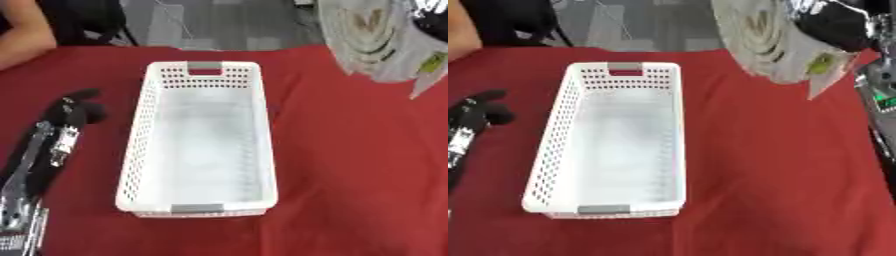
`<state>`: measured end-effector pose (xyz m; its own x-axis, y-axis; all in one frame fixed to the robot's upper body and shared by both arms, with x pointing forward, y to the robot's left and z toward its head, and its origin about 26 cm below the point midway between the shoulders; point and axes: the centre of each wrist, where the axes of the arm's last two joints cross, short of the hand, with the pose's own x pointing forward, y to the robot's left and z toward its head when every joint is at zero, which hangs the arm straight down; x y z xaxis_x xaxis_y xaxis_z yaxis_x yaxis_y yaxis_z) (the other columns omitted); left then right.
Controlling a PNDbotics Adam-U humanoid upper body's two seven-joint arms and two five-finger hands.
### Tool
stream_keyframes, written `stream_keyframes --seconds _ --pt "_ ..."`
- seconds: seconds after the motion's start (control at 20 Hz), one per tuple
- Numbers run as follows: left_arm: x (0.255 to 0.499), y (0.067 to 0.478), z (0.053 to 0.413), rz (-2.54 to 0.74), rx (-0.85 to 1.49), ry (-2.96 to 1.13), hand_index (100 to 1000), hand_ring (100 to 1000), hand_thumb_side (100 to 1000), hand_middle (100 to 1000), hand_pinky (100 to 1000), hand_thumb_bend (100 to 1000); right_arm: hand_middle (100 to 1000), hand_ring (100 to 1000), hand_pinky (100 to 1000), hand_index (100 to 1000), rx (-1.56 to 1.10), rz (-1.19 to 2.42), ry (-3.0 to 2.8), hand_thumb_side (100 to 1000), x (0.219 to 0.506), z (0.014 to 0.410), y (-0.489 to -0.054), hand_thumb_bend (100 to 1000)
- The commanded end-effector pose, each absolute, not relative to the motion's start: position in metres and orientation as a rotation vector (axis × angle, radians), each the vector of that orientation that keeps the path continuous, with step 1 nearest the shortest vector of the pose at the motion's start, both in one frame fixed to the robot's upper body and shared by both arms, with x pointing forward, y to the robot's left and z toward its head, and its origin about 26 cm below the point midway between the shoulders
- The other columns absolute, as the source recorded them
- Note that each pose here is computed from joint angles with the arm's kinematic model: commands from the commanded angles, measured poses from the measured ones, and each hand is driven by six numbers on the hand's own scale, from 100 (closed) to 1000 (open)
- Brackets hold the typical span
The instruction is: Pick up objects on the table and place them in the box.
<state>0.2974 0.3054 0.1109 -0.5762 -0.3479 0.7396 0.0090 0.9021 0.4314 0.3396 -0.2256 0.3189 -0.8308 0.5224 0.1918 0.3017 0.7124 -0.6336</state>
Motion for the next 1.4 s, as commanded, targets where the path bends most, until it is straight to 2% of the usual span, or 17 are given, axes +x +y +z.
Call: stream_keyframes --seconds 0.05,0.15,0.2,0.25,0.5,0.7,0.75,0.8,0.85,0.9,0.95,1.0,1.05,1.1,1.15,1.2,1.4 --pt "0.298 0.305 0.118 -0.518 0.245 -2.156 735 663 855 860 742 100 109 100 100 276 -0.633 0.978 -2.578 170 0.342 0.33 -0.216 100" --pt "0.299 0.305 0.118 -0.522 0.24 -2.158 735 664 855 860 742 100 117 100 100 279 -0.593 1.055 -2.584 199 0.347 0.333 -0.202 100" --pt "0.299 0.304 0.119 -0.525 0.236 -2.159 735 663 849 860 742 100 121 100 100 282 -0.57 1.105 -2.582 100 0.352 0.333 -0.194 100" --pt "0.299 0.303 0.119 -0.526 0.233 -2.16 735 664 855 860 742 100 125 100 100 286 -0.551 1.148 -2.576 220 0.356 0.332 -0.187 100" --pt "0.301 0.3 0.12 -0.531 0.211 -2.169 735 664 855 860 742 100 151 100 100 311 -0.461 1.379 -2.502 196 0.386 0.315 -0.151 100" --pt "0.302 0.297 0.12 -0.535 0.197 -2.174 734 664 854 860 742 100 242 116 100 398 -0.433 1.529 -2.426 358 0.412 0.288 -0.128 100" --pt "0.302 0.297 0.12 -0.536 0.194 -2.175 734 664 844 860 742 100 254 129 100 409 -0.419 1.568 -2.407 231 0.417 0.281 -0.122 100" --pt "0.302 0.296 0.12 -0.537 0.192 -2.175 734 664 854 860 742 100 335 201 100 483 -0.401 1.618 -2.387 440 0.42 0.273 -0.117 100" --pt "0.302 0.296 0.12 -0.538 0.19 -2.175 734 664 854 860 742 100 335 201 100 483 -0.388 1.661 -2.37 440 0.424 0.267 -0.113 100" --pt "0.302 0.296 0.12 -0.54 0.188 -2.175 734 664 854 860 742 100 502 419 100 648 -0.373 1.722 -2.34 614 0.427 0.26 -0.109 100" --pt "0.302 0.296 0.12 -0.541 0.186 -2.175 734 664 854 860 742 100 420 306 100 558 -0.358 1.796 -2.299 568 0.429 0.254 -0.105 100" --pt "0.302 0.295 0.12 -0.542 0.185 -2.175 734 664 854 860 742 100 722 627 291 809 -0.35 1.853 -2.268 770 0.431 0.25 -0.104 149" --pt "0.302 0.295 0.12 -0.543 0.184 -2.176 734 664 854 860 742 100 778 700 443 857 -0.336 1.967 -2.19 784 0.432 0.242 -0.101 245" --pt "0.302 0.295 0.12 -0.543 0.184 -2.176 733 664 854 860 742 100 979 915 928 1000 -0.332 2.081 -2.091 783 0.434 0.235 -0.1 541" --pt "0.302 0.296 0.12 -0.542 0.185 -2.175 734 664 854 860 742 100 877 806 718 946 -0.335 2.164 -2.011 779 0.434 0.232 -0.101 380" --pt "0.302 0.296 0.12 -0.542 0.186 -2.175 733 664 854 860 742 100 1000 983 1000 1000 -0.333 2.204 -1.969 806 0.434 0.232 -0.102 665" --pt "0.302 0.297 0.12 -0.538 0.194 -2.173 733 664 854 860 742 100 1000 1000 1000 1000 -0.442 2.17 -2.039 918 0.424 0.249 -0.115 755"
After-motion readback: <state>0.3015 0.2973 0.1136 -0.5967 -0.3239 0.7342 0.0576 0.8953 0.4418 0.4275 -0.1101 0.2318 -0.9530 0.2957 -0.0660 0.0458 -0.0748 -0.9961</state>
